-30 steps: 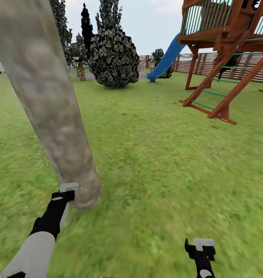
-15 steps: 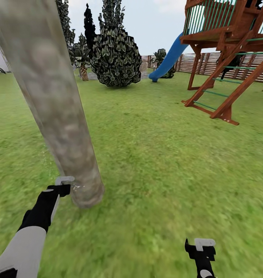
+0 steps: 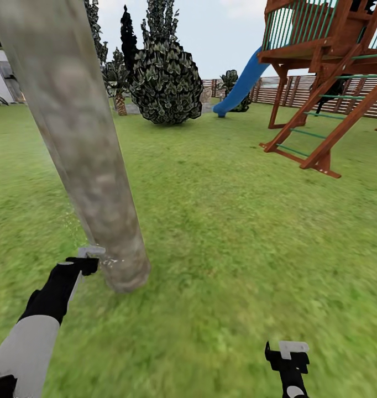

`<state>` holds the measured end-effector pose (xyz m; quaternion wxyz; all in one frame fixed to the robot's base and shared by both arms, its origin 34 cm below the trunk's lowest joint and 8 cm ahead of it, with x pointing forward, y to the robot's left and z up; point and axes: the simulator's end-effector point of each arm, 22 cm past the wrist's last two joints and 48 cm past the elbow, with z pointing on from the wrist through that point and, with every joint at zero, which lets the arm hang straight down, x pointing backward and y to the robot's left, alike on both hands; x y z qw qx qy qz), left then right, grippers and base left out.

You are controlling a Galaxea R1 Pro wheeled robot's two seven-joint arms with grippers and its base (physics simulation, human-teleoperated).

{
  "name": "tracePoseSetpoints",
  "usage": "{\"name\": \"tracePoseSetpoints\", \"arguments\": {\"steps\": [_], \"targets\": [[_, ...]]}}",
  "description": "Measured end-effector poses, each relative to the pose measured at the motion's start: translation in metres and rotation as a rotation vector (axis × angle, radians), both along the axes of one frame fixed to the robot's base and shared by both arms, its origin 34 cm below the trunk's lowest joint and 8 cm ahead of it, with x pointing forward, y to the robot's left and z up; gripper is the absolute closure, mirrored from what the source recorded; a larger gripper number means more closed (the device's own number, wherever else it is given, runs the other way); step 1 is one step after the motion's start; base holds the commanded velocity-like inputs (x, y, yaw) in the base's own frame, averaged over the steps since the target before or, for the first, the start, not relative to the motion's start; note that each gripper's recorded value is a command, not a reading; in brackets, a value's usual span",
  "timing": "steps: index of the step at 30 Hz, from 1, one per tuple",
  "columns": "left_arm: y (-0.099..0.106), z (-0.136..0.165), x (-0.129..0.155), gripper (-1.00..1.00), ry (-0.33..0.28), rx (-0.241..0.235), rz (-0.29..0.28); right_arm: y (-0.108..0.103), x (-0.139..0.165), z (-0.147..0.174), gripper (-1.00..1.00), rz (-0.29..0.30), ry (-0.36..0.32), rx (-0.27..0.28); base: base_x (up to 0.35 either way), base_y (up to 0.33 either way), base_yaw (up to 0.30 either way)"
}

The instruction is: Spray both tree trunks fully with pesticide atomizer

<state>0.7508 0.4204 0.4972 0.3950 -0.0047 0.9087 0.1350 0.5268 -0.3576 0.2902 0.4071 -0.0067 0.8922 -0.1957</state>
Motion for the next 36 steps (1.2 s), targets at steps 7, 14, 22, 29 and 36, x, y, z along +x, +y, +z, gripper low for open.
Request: {"name": "tracePoseSetpoints", "arguments": {"steps": [7, 14, 22, 29, 36], "targets": [[-0.046, 0.015, 0.021, 1.00, 0.066, -0.111, -0.034, 0.000, 0.000, 0.000, -1.00, -0.001, 0.001, 0.000, 0.000, 0.000, 0.000], [-0.017, 0.053, 0.038, 1.00, -0.037, -0.061, -0.030, 0.000, 0.000, 0.000, -1.00, 0.000, 0.000, 0.000, -0.148, 0.030, 0.000], [-0.019, 0.083, 0.046, 1.00, -0.027, -0.057, -0.006, 0.000, 0.000, 0.000, -1.00, 0.000, 0.001, 0.000, -0.010, 0.002, 0.000], [-0.055, 0.090, 0.044, 1.00, 0.023, -0.090, -0.034, 0.000, 0.000, 0.000, -1.00, 0.000, 0.001, 0.000, 0.000, 0.000, 0.000], [-0.042, 0.090, 0.043, 1.00, 0.006, -0.036, -0.034, 0.000, 0.000, 0.000, -1.00, 0.000, 0.001, 0.000, 0.000, -0.155, 0.000]]}}
